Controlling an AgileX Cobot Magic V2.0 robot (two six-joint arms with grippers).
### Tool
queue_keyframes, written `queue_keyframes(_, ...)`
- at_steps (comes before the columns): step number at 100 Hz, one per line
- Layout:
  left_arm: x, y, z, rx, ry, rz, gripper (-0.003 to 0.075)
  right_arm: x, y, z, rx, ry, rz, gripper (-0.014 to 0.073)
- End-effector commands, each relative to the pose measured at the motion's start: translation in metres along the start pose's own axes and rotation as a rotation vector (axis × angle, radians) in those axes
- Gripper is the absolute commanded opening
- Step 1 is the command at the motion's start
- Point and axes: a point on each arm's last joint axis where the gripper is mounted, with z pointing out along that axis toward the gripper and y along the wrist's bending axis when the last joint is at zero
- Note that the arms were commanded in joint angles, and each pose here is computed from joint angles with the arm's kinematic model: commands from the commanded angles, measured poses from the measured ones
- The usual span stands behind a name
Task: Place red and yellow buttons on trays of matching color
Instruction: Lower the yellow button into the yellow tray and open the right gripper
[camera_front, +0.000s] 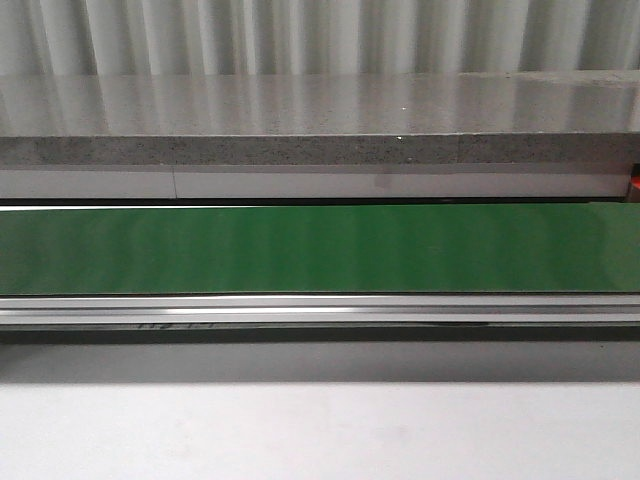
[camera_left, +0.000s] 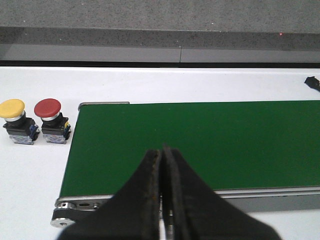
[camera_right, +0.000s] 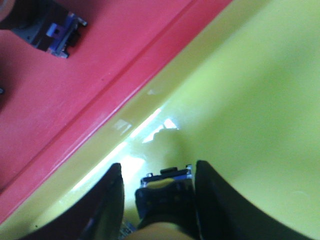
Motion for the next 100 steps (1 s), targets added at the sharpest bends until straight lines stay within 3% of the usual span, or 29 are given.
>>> queue_keyframes(1,-0.015,-0.002,-0.004,0.014,-0.099,-0.005,-0.002,-0.012,0.004,-0.019,-0.014,-0.096,0.003,0.0091)
queue_keyframes(16,-0.015,-0.002,-0.004,0.014,-0.099,-0.005,-0.002,-0.011,0.003,-0.013,-0.012,-0.082,0.005,0.0133)
queue_keyframes(70,-0.015,-0.002,-0.004,0.014,-0.099,-0.005,-0.002,-0.011,0.002,-0.01,-0.012,-0.063,0.007,0.0522)
queue_keyframes(100,-0.015,-0.002,-0.004,0.014,-0.099,-0.005,-0.002,-0.014,0.009,-0.049,-0.03,-0.15,-0.01,0.0544)
